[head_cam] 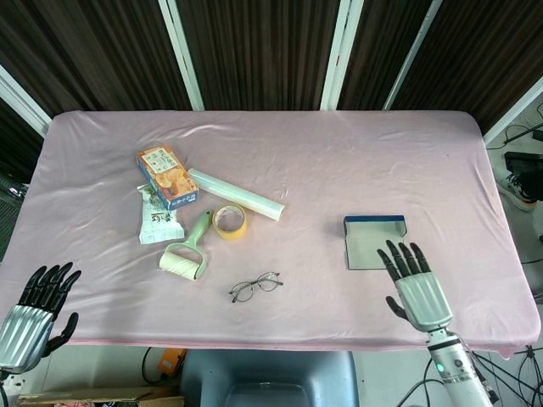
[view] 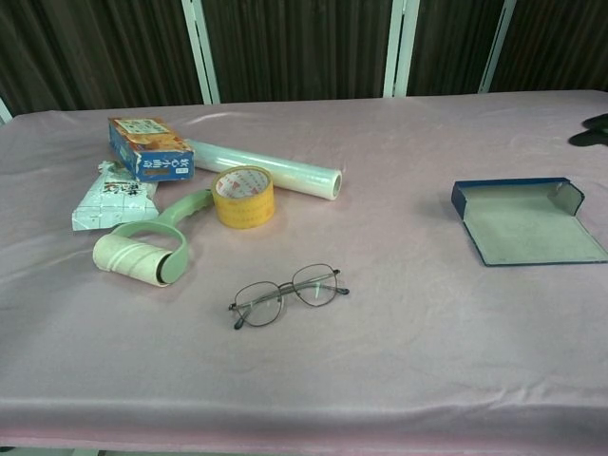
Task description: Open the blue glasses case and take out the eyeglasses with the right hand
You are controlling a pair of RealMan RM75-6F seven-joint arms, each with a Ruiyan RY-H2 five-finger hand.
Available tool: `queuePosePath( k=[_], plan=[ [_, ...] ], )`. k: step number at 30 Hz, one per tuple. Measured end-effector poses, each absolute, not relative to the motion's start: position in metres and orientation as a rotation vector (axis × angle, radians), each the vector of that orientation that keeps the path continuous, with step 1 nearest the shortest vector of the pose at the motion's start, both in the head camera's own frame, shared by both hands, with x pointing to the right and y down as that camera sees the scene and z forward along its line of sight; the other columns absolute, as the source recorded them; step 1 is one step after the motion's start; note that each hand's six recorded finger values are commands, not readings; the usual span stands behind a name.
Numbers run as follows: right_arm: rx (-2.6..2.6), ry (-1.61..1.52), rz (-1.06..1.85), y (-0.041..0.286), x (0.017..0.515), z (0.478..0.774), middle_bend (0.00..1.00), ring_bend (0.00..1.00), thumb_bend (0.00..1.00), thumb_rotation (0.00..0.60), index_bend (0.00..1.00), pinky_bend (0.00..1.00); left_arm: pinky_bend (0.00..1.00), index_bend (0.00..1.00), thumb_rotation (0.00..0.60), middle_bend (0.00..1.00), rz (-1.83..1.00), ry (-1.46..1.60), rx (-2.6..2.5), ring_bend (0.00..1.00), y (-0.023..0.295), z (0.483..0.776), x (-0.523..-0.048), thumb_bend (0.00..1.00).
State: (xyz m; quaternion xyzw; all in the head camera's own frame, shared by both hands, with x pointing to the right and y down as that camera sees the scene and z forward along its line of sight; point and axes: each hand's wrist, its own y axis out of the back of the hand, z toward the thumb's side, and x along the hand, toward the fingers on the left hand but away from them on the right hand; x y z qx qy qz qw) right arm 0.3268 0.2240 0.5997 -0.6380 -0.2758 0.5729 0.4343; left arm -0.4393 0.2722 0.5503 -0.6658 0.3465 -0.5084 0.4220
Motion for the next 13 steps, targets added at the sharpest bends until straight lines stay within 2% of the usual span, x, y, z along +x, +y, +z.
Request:
queuePosePath(
  k=[13],
  plan=[
    [-1.571,-0.773,1.436,0.235,0.35,0.595,0.0,0.0,0.4,0.6,0.11,0.0,0.0,0.0,0.6,0.0,-1.321,0.855,-1.658,0.0,0.274,0.553,-0.439,0.44]
  ],
)
